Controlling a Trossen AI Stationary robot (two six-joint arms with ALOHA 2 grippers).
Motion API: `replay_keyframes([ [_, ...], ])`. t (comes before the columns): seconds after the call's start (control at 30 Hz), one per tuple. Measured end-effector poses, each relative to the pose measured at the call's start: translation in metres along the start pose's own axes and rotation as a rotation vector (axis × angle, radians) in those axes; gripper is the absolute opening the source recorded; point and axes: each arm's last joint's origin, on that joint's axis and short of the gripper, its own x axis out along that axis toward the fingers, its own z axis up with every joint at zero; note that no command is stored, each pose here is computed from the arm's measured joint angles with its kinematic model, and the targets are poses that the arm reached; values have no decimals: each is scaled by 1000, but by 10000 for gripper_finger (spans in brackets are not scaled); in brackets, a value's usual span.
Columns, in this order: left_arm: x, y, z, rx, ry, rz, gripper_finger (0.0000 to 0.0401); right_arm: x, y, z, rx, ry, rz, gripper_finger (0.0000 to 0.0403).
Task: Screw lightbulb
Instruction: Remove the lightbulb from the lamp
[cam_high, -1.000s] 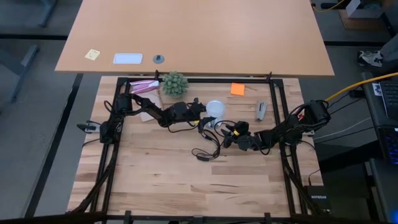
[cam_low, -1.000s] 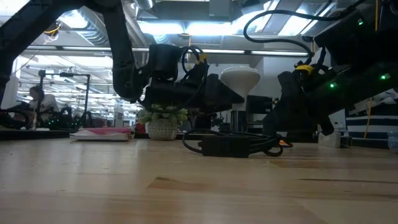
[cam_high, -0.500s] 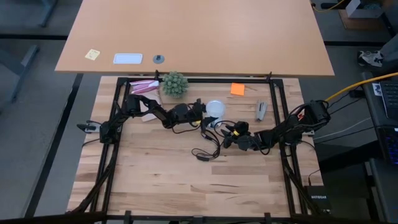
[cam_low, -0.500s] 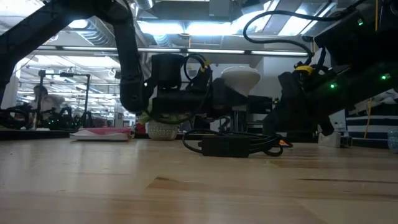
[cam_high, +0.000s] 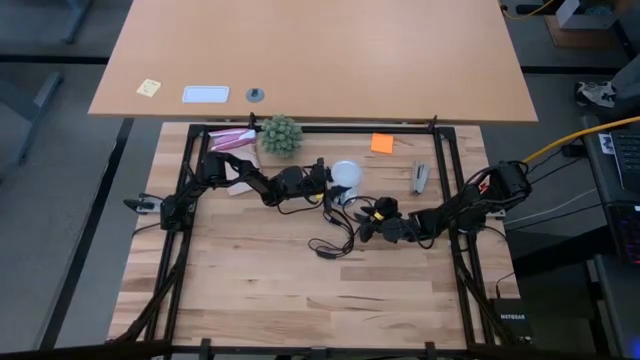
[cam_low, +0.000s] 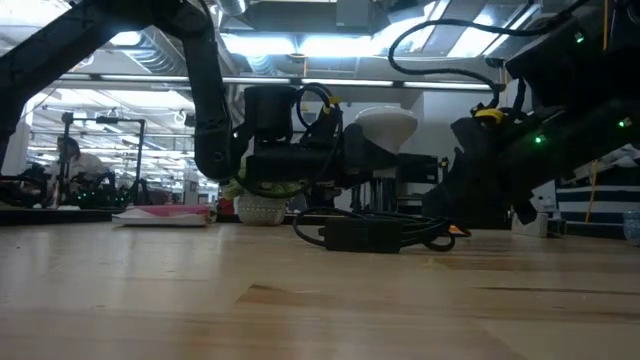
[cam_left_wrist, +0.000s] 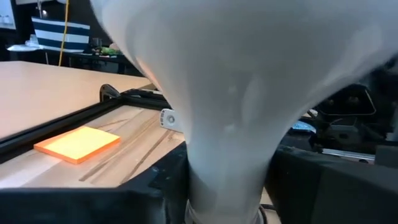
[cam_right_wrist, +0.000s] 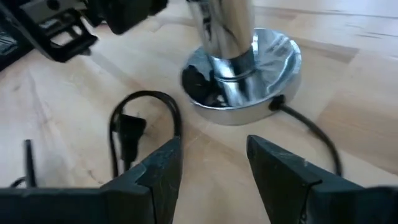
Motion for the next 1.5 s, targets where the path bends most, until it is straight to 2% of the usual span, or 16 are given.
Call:
replay_keyframes([
  [0.17, 0, -1, 0, -2, 4, -20, 139, 0, -7, -3, 15, -3, -84, 188],
  [0.33, 0, -3, -1, -9, 8, -38, 153, 4, -17, -3, 71, 22, -153, 188],
  [0.9, 1, -19, -6, 34, 54, -60, 154, 18, -34, 13, 125, 20, -232, 188],
  [1.5, -2, -29, -11, 31, 84, -87, 151, 26, -49, 23, 113, -9, -309, 188],
])
